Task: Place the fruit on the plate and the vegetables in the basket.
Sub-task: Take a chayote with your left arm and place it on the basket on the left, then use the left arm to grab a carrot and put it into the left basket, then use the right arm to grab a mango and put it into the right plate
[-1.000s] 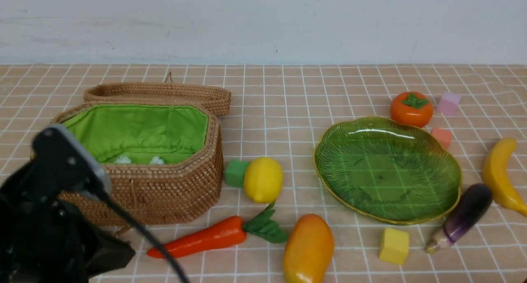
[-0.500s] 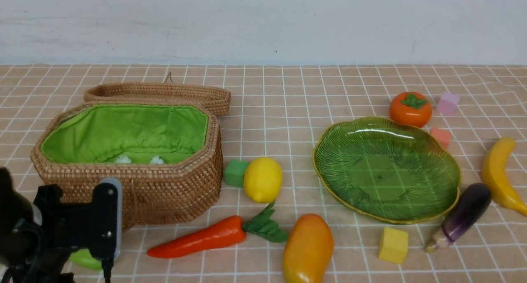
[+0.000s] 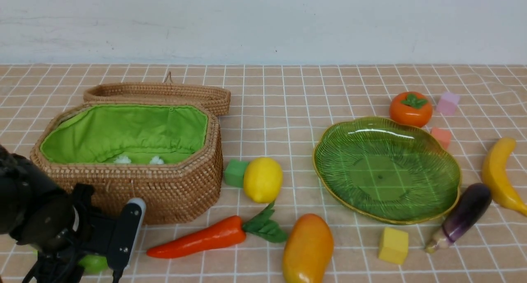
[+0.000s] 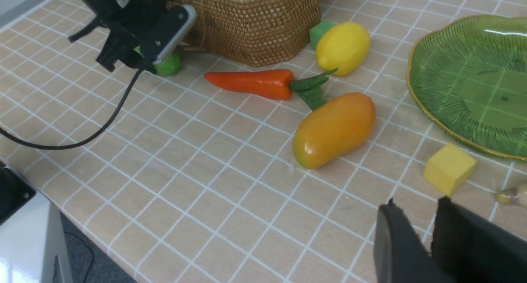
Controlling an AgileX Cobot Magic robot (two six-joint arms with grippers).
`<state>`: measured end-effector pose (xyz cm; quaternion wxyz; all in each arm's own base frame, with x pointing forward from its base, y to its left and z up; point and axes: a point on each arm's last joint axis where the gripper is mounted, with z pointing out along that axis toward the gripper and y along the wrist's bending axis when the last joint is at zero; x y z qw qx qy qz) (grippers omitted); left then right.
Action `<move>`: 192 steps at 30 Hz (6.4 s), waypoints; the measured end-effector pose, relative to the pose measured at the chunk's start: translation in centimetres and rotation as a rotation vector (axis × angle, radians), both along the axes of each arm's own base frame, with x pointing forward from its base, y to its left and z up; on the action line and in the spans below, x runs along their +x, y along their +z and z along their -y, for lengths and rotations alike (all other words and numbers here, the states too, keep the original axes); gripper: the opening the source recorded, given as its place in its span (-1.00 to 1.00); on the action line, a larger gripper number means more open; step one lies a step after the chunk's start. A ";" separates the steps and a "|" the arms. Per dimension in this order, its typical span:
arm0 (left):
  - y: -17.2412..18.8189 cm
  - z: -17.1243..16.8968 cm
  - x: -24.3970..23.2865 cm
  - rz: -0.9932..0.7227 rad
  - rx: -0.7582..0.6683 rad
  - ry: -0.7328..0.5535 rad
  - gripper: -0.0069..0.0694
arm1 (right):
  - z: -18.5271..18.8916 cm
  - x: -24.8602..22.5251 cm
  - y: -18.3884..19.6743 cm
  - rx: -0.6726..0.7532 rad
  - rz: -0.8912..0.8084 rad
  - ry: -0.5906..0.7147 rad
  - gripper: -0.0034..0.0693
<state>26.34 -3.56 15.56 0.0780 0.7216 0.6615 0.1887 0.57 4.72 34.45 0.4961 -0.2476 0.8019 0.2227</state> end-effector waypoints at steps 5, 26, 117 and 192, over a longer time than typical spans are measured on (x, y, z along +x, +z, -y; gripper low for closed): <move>0.0 0.0 -0.1 -0.021 -0.018 0.069 0.26 | 0.1 0.2 0.2 0.011 0.022 -0.014 -0.45; 16.7 4.6 1.9 0.401 -0.456 0.277 0.26 | 0.4 1.5 2.1 0.131 0.191 -0.121 -0.45; 19.0 5.5 4.3 0.412 -0.833 0.891 0.41 | -0.8 4.7 1.9 0.154 -0.180 -0.070 -0.37; 17.9 1.3 -19.4 0.332 -1.680 0.628 -0.58 | -6.2 41.1 -11.3 -0.227 -0.770 -0.685 0.89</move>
